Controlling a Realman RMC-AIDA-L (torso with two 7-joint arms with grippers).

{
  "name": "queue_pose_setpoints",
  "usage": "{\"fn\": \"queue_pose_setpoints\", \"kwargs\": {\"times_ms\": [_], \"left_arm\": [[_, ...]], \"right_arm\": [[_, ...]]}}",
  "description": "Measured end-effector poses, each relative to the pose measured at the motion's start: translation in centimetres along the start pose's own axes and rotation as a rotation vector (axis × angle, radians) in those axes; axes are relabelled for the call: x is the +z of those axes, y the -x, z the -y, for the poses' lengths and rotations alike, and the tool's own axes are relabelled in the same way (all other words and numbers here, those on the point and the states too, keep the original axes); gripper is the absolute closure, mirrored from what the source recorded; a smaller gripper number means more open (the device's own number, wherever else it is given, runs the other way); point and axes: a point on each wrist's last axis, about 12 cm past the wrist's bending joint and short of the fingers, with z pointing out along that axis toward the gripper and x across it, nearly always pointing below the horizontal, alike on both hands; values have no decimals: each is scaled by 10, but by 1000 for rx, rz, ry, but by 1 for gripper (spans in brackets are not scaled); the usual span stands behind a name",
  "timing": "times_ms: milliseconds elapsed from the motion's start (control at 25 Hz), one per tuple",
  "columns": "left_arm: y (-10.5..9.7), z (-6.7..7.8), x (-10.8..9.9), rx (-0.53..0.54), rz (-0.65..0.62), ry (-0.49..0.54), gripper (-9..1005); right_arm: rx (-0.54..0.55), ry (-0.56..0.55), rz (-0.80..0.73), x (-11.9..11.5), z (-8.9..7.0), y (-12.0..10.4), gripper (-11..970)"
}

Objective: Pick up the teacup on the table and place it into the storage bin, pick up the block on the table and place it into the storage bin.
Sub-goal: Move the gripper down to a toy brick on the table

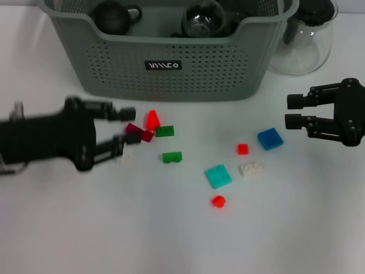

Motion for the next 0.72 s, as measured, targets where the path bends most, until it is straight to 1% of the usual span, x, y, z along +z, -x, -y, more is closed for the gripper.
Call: {"fn": "queue_pose_setpoints", "kwargs": {"times_ms": [40,160,280,400,560,720], "left_arm": [[-8,2,1,1,-5,10,625],[-39,8,2,31,-29,98,627],[-59,13,3,33,-35,174,627],[-71,15,2,3,-61,231,628],[-85,19,8,-38,-88,271,628],[-94,20,13,-49,-115,304,629]], "right_arm": [[1,0,1,0,0,0,547],[3,1,3,1,0,-1,547],[6,2,4,1,-1,-1,547],[10,6,6,1,-1,-1,547],[14,5,7,1,-2,-2,546],[16,4,6,1,-2,-3,546]]}}
